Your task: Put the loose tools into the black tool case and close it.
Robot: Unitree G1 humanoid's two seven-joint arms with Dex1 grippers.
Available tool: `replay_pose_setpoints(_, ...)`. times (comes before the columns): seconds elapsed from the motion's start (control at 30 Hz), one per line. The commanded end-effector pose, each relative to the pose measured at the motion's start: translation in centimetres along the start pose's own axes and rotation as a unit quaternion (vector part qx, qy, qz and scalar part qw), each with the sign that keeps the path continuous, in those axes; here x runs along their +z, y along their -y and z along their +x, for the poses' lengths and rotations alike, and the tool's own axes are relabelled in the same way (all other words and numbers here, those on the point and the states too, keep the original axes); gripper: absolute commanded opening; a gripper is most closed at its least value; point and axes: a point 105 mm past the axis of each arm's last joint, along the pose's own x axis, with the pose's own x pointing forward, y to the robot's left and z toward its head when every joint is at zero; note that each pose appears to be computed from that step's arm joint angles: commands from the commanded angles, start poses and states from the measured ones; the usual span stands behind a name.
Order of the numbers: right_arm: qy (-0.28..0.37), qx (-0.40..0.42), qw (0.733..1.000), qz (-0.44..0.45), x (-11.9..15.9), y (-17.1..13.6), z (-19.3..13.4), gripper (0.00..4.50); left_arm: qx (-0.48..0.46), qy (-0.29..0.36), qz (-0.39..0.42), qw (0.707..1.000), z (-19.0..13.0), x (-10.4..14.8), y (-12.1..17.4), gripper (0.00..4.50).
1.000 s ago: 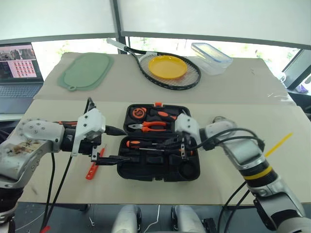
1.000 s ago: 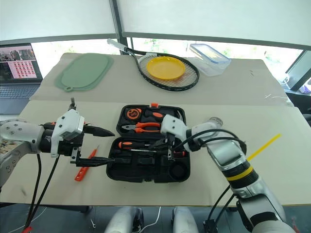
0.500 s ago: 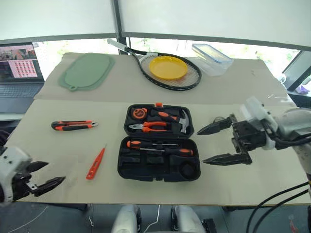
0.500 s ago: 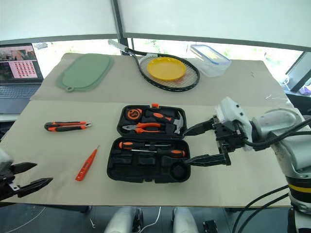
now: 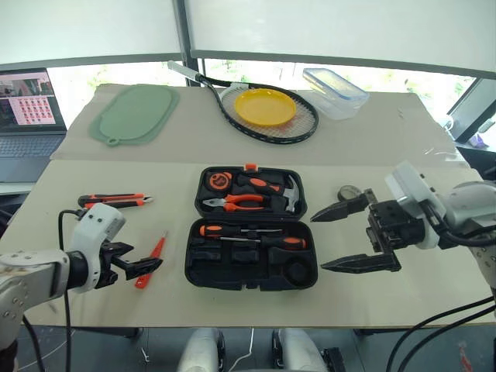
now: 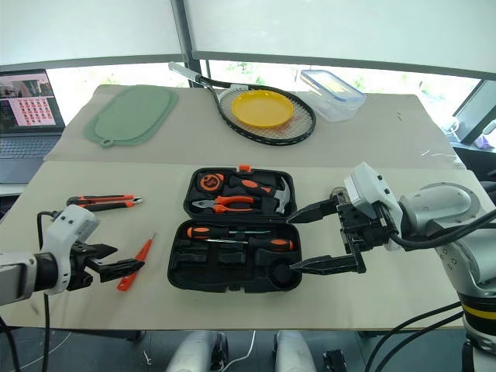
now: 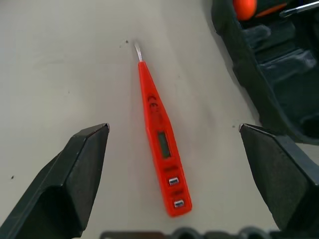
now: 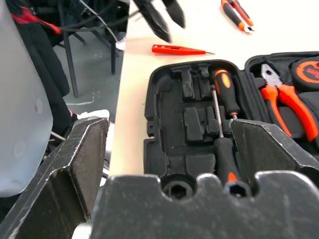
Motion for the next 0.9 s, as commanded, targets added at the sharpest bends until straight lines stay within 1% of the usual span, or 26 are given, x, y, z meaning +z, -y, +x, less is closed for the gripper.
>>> replay_pose_setpoints(0.03, 0.011, -0.013, 0.999, -0.030, 0.9, -0.3, 0.1, 4.49, 0.021, -0.024, 0.000, 0.999, 1.5, 0.2, -0.4, 4.50)
replay_pose_setpoints(0.17, 0.012, -0.023, 0.999, -0.037, 0.8, -0.4, 0.5, 4.49, -0.012, -0.042, 0.000, 0.999, 3.0, -0.2, 0.9, 4.50)
replay_pose_setpoints(0.27, 0.014, -0.027, 0.999, -0.043, 0.9, -0.5, 0.8, 4.49, -0.012, -0.064, 0.005, 0.998, 3.8, -0.9, 1.3, 4.50)
replay_pose_setpoints(0.37, 0.014, -0.033, 0.998, -0.050, 0.9, -0.7, 1.0, 4.50, -0.002, -0.075, 0.007, 0.997, 4.2, -1.4, 1.2, 3.78)
replay_pose_setpoints(0.4, 0.013, -0.035, 0.998, -0.051, 0.9, -0.7, 1.1, 4.50, -0.001, -0.076, 0.006, 0.997, 4.3, -1.5, 1.2, 3.45)
replay_pose_setpoints(0.57, 0.013, -0.050, 0.997, -0.050, 0.9, -0.8, 0.8, 4.50, 0.002, -0.080, -0.014, 0.997, 4.5, -2.2, 0.9, 1.56)
replay_pose_setpoints(0.63, 0.013, -0.054, 0.997, -0.047, 0.8, -0.8, 0.7, 4.50, 0.011, -0.080, -0.021, 0.997, 4.4, -2.3, 0.5, 0.97)
replay_pose_setpoints(0.67, 0.013, -0.055, 0.997, -0.046, 0.8, -0.9, 0.7, 4.50, 0.016, -0.079, -0.024, 0.996, 4.3, -2.2, 0.2, 0.54)
replay_pose_setpoints(0.7, 0.013, -0.057, 0.997, -0.045, 0.8, -0.9, 0.6, 4.50, 0.021, -0.078, -0.027, 0.996, 4.2, -2.2, -0.1, 0.37)
replay_pose_setpoints(0.8, 0.012, -0.065, 0.997, -0.040, 0.7, -0.9, 0.3, 4.50, 0.049, -0.062, -0.011, 0.997, 3.4, -0.8, -1.9, 0.37)
replay_pose_setpoints(0.87, 0.010, -0.068, 0.997, -0.034, 0.6, -0.9, 0.1, 4.50, 0.051, -0.040, 0.025, 0.998, 2.9, 0.8, -2.6, 0.37)
replay_pose_setpoints(0.9, 0.006, -0.069, 0.997, -0.032, 0.5, -0.9, 0.0, 4.50, 0.038, -0.018, 0.059, 0.997, 2.6, 2.3, -2.6, 0.37)
